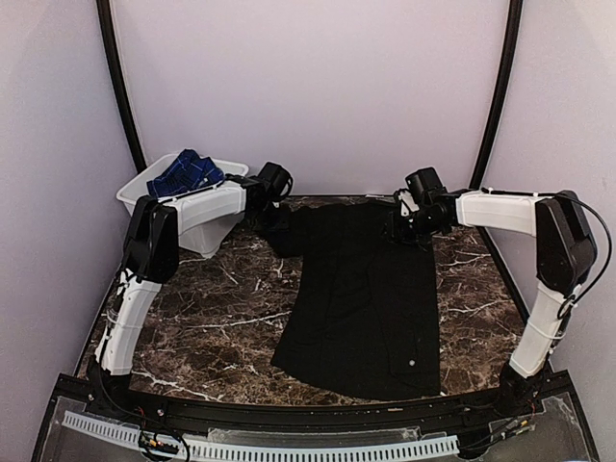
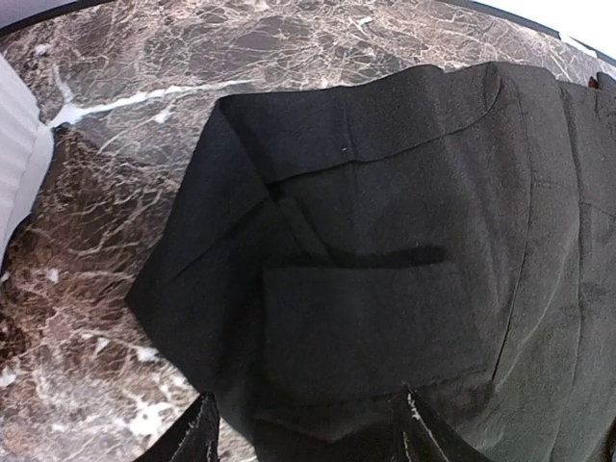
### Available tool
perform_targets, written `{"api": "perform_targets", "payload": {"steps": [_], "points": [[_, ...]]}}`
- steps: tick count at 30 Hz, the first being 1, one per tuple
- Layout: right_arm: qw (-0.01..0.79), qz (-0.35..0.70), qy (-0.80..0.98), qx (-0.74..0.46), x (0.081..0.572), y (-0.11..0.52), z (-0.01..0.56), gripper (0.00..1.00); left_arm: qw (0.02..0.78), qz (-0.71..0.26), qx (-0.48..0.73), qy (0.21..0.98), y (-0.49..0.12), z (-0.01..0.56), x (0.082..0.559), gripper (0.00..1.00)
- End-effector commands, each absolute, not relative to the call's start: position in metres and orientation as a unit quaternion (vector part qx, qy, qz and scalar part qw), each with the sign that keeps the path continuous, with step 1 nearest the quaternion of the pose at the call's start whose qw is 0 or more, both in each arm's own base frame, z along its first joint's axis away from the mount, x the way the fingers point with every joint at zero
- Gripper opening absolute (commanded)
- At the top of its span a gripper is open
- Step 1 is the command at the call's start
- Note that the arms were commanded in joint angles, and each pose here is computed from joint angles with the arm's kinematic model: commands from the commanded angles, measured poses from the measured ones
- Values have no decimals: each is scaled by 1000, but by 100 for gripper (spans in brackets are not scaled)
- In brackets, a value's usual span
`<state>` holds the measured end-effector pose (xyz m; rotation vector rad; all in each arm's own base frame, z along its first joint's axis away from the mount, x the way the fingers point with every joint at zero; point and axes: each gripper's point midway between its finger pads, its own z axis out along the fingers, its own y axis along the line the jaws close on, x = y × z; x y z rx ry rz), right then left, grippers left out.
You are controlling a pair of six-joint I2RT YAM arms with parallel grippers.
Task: Fold and stack the long sleeve shirts
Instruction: Adjust the sleeve at the center of the board.
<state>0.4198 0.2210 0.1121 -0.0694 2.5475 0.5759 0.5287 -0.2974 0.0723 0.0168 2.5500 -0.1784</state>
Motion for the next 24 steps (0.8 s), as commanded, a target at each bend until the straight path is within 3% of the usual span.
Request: {"api": "perform_targets", "payload": {"steps": [1,11,19,21,24], "points": [[277,213,937,-29,417,225,125,44,296,-86,-9,951,-305,81,535,60],[276,216,936,-28,411,224,126,44,274,-107,-32,955,-312,67,533,50],[275,217,936,-29,409,226,127,44,289,-138,-12,947,-323,92,535,6],[275,216,936,-28,409,226,127,45,295,-143,-9,945,-324,101,536,0],[278,217,935,-28,410,226,129,44,302,-135,-8,944,-320,109,535,0]]}}
